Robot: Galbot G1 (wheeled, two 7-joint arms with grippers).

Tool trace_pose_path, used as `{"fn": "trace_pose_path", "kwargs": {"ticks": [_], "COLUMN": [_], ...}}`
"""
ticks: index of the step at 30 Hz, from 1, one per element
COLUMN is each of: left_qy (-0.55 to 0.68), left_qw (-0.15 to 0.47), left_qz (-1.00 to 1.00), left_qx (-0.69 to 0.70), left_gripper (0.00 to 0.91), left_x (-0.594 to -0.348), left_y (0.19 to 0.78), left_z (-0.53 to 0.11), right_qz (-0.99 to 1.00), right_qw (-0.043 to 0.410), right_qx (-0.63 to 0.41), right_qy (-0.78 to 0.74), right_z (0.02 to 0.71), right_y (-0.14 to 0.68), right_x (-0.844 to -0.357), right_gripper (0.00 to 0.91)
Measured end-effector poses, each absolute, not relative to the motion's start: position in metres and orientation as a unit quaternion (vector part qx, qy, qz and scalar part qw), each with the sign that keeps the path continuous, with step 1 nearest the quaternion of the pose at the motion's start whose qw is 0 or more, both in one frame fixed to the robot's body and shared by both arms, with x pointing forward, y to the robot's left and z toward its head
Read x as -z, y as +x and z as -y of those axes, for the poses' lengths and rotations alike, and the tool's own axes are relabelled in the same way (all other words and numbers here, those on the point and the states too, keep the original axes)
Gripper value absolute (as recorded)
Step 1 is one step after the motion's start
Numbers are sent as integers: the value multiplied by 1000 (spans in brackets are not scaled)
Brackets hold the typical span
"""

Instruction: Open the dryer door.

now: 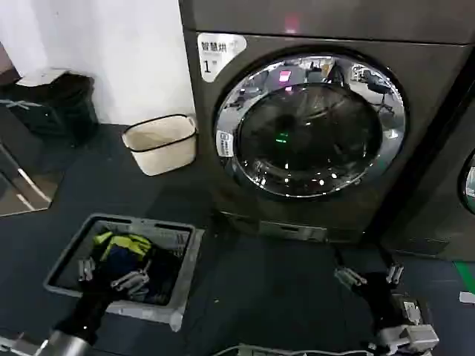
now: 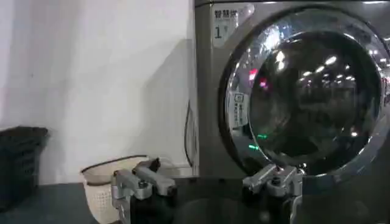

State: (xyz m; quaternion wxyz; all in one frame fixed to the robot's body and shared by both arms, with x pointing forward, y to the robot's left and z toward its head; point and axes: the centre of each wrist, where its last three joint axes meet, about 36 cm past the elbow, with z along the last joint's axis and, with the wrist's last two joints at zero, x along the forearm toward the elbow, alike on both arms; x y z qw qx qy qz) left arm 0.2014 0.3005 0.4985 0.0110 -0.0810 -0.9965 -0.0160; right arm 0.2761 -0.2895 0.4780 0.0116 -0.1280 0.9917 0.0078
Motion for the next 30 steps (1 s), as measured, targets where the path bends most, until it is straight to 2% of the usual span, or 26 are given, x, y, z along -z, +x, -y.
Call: {"fn": "trace_pose_path", "kwargs": {"ticks": [4, 15, 22, 30], "left_qy": [-94, -104, -115, -113], "left_qw": [26, 33, 52, 46], "left_qz": [995, 994, 992, 992], "left_qx": [17, 19, 18, 27], "left_gripper": [907, 907, 907, 907], "left_x": [-500, -505, -504, -507], "left_y": [202, 203, 203, 203], "left_z": [-298, -295, -293, -291], "right_qz": [-983, -944, -928, -913], "right_qw": [33, 38, 32, 23], "right_qx": [-26, 19, 44, 54], "right_qy": [-177, -326, -369, -403], "right_z": [299, 315, 293, 254], "right_y": [307, 396, 459, 521], "right_x": [-493, -518, -518, -512], "right_gripper": [907, 907, 907, 907]}}
